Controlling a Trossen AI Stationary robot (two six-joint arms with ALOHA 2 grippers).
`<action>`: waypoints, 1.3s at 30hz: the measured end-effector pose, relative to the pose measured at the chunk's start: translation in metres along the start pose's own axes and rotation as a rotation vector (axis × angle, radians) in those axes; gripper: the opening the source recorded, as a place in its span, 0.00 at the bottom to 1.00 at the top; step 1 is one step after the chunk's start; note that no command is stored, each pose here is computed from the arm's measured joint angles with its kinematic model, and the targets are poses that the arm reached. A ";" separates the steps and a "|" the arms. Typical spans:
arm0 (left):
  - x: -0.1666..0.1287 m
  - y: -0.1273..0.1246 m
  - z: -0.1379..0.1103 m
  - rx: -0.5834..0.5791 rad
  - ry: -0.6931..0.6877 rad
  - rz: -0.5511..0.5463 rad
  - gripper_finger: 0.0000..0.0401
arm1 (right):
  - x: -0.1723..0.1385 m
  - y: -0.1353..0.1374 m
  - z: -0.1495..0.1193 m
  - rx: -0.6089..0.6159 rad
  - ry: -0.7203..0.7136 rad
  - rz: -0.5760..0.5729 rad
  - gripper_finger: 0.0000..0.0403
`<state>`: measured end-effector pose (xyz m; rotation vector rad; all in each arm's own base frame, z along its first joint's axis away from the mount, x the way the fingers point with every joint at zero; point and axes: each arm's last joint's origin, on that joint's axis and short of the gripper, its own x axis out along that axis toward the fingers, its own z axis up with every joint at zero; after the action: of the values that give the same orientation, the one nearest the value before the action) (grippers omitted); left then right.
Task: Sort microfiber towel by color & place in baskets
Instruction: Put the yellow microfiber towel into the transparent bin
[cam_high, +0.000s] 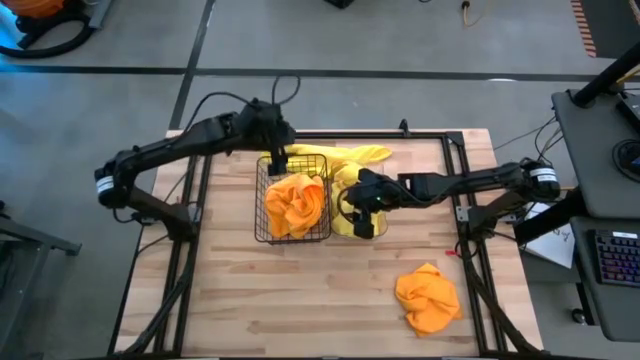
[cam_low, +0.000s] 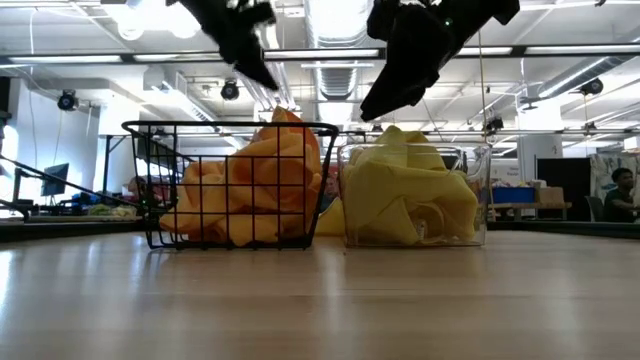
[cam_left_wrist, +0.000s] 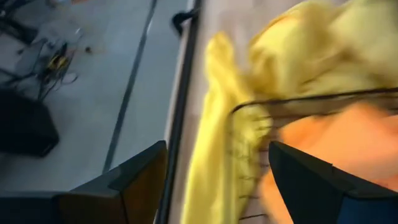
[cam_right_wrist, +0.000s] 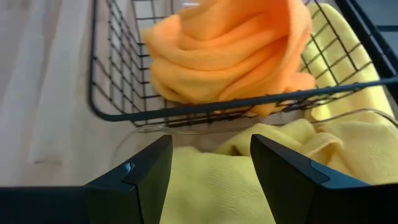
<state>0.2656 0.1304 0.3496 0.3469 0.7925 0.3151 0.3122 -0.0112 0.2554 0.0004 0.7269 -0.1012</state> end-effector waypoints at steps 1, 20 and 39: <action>0.005 0.007 -0.007 -0.010 0.007 0.009 0.66 | -0.002 0.002 0.000 0.000 -0.003 0.006 0.53; 0.069 0.060 -0.155 -0.185 0.156 -0.031 0.66 | -0.030 0.015 0.008 -0.022 -0.086 0.047 0.53; 0.122 0.056 -0.189 -0.208 0.279 -0.107 0.56 | -0.029 0.015 0.008 -0.021 -0.083 0.047 0.53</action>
<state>0.1987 0.2646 0.1726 0.0647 1.0384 0.3467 0.2974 0.0064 0.2799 -0.0069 0.6442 -0.0484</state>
